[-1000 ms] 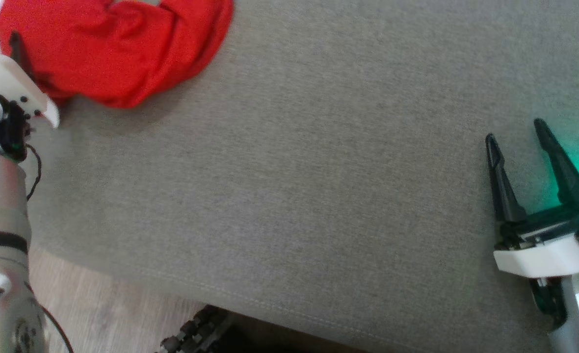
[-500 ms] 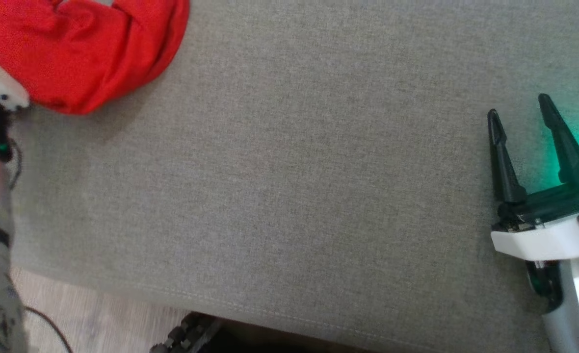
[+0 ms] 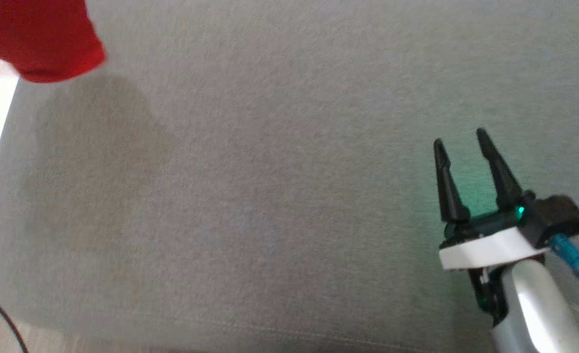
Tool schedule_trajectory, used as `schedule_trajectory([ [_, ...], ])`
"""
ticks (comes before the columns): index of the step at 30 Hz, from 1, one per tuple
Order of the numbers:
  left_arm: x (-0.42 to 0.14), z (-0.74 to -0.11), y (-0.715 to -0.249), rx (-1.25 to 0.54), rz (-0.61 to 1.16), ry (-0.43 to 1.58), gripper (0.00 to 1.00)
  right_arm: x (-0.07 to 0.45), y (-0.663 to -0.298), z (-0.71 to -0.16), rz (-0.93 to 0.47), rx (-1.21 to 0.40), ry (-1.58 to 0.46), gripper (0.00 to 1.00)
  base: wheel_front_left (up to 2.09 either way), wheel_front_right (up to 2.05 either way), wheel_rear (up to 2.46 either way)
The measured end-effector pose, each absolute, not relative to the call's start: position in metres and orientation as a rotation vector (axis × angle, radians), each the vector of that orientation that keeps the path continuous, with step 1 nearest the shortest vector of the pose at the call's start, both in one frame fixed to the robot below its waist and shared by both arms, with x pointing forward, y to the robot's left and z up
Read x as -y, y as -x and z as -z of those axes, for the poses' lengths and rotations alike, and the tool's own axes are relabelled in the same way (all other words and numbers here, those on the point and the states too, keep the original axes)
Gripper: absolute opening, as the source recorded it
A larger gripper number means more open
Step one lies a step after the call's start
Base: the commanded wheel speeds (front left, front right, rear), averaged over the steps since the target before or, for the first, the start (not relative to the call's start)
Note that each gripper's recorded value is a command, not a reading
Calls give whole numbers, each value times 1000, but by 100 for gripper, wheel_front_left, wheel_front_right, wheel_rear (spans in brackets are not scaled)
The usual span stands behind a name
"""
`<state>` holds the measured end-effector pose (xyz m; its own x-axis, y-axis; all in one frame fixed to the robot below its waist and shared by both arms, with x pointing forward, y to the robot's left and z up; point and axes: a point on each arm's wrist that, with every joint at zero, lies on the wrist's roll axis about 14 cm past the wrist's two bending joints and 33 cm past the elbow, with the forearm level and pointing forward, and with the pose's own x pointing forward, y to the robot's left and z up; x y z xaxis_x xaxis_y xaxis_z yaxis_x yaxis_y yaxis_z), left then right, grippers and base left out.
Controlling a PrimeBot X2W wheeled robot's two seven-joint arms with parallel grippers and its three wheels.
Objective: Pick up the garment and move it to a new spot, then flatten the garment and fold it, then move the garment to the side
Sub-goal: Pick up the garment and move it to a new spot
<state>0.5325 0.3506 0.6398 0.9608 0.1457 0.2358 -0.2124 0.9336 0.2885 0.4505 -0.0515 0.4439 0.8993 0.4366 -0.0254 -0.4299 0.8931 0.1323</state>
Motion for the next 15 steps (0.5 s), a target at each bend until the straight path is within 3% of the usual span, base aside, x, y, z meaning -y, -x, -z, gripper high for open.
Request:
schedule_trajectory([
  [5,-295,-683,-533,341,-47,-358,0,67,-431,-464,-402,-24,-127,100,0,0,0],
  [15,-102,-699,-521,415,440,-266,0,123,-389,-507,-239,75,-120,100,0,0,0],
])
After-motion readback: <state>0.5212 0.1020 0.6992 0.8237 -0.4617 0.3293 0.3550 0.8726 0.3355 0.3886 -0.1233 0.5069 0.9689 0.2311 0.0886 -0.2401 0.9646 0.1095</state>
